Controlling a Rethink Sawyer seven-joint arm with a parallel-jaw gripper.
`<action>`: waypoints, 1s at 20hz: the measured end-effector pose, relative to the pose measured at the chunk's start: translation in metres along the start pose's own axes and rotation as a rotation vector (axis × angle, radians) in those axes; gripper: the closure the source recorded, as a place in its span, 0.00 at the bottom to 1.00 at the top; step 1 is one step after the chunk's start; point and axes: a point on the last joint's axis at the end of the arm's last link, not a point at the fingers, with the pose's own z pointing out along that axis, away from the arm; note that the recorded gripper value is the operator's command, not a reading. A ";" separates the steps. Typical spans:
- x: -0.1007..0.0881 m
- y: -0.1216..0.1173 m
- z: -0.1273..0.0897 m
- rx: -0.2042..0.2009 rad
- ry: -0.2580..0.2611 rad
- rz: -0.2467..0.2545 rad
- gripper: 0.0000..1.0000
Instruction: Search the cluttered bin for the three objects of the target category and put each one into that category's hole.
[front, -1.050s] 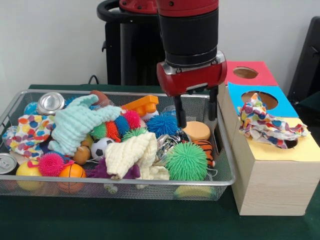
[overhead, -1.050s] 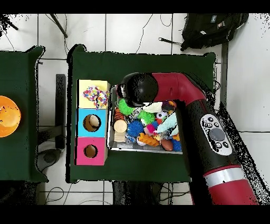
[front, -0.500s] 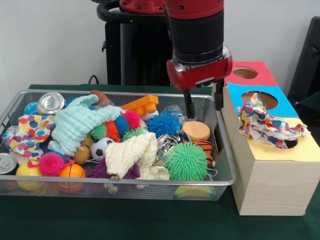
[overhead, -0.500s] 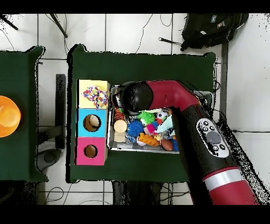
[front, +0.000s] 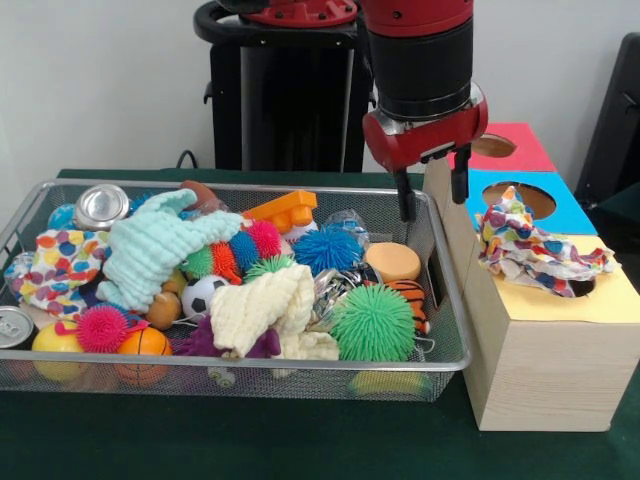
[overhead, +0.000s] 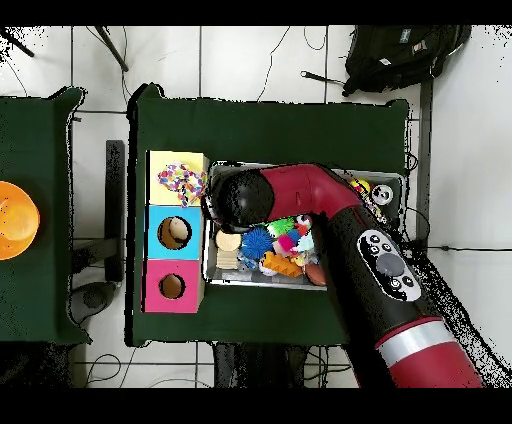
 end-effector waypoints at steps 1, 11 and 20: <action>0.001 0.002 0.000 -0.002 0.002 -0.004 0.00; -0.006 0.019 -0.007 0.006 -0.008 -0.036 0.00; -0.020 0.046 -0.023 0.016 -0.031 -0.072 0.00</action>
